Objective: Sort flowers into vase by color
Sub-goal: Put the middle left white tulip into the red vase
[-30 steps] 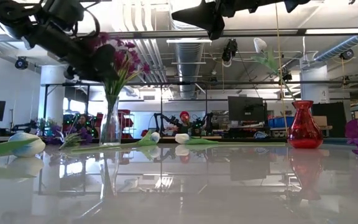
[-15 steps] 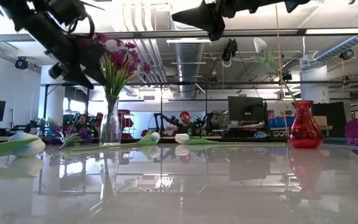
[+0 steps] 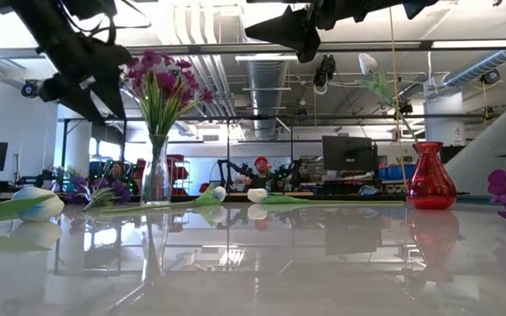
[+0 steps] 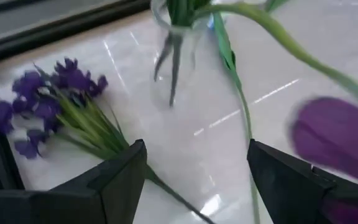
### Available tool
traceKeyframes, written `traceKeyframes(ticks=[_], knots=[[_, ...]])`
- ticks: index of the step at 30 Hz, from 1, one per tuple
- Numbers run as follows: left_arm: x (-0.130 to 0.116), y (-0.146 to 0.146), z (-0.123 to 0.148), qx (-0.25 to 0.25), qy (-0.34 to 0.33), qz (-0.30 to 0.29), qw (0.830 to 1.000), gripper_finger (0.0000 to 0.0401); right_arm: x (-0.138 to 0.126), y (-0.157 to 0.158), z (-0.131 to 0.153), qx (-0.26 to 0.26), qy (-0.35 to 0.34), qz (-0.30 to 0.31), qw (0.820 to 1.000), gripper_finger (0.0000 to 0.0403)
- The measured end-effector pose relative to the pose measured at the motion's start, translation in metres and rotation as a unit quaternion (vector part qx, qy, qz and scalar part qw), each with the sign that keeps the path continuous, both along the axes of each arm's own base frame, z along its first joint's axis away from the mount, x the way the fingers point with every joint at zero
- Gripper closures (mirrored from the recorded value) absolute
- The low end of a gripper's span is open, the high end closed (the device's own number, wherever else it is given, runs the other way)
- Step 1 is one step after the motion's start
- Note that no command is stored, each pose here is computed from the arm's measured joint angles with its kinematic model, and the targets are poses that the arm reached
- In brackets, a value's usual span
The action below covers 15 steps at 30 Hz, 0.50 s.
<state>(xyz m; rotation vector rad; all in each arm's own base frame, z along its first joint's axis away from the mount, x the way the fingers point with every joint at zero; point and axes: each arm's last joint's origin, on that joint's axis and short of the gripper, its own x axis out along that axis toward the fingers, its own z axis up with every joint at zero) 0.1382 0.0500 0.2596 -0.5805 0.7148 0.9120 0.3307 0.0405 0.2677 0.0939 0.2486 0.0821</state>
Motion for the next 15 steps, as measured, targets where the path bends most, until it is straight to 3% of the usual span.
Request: traceKeyframes(ticks=[8,15], knots=[[0.005,-0.03,0.002,-0.026,-0.014,-0.064,0.997,0.0135,-0.002,0.0,-0.005,-0.001,0.028,-0.001,1.0,0.014],[0.012,-0.062,0.0,-0.043,-0.025,-0.144,0.988,0.0135,-0.02,0.004,-0.008,0.02,0.116,0.017,0.993,0.0149]])
